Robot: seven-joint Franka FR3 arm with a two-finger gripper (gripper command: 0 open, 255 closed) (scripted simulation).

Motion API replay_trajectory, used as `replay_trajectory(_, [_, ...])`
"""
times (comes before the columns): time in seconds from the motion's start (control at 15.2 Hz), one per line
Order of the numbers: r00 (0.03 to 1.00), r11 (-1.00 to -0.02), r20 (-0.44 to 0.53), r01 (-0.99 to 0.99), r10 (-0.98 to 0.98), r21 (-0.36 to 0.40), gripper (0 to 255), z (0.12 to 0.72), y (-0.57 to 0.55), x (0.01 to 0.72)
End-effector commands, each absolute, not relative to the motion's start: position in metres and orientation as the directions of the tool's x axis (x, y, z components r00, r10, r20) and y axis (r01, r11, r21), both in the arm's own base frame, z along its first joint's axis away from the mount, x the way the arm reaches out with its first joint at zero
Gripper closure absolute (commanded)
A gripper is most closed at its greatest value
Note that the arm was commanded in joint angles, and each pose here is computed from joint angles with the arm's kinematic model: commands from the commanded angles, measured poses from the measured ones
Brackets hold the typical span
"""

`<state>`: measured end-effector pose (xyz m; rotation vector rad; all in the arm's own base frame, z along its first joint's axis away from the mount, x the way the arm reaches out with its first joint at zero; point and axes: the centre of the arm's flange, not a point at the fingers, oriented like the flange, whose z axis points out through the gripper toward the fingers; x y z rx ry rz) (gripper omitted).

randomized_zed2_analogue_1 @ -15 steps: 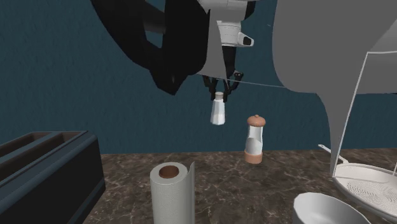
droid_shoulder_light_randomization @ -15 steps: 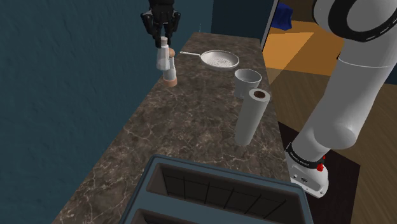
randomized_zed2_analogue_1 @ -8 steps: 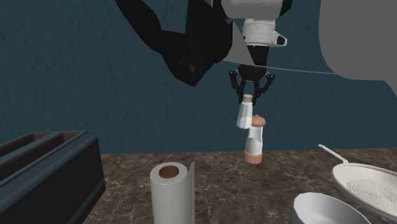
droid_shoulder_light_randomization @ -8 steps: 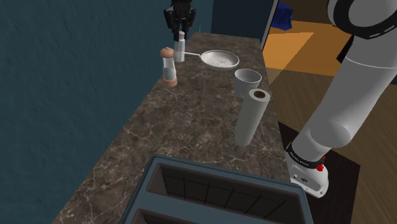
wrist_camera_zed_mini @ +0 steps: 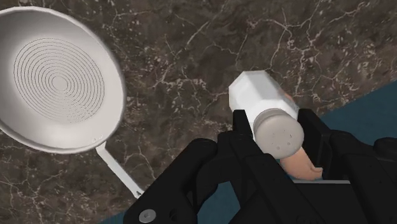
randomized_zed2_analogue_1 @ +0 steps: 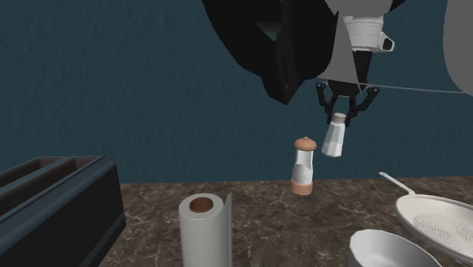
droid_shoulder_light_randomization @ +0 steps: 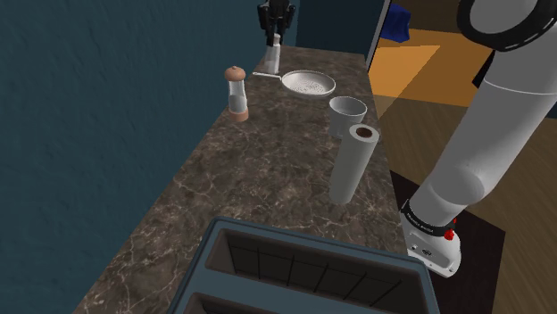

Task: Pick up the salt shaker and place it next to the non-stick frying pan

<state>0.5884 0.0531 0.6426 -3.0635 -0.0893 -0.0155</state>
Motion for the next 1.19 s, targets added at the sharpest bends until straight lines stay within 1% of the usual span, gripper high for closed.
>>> replay_trajectory(0.0, [0.998, -0.995, 0.012, 0.060, 0.059, -0.076, 255, 0.642, 0.029, 0.592])
replay_trajectory(0.33, [0.998, -0.995, 0.012, 0.060, 0.059, -0.076, 255, 0.642, -0.039, 0.605])
replay_trajectory(1.12, [0.998, -0.995, 0.012, 0.060, 0.059, -0.076, 255, 0.579, -0.039, 0.605])
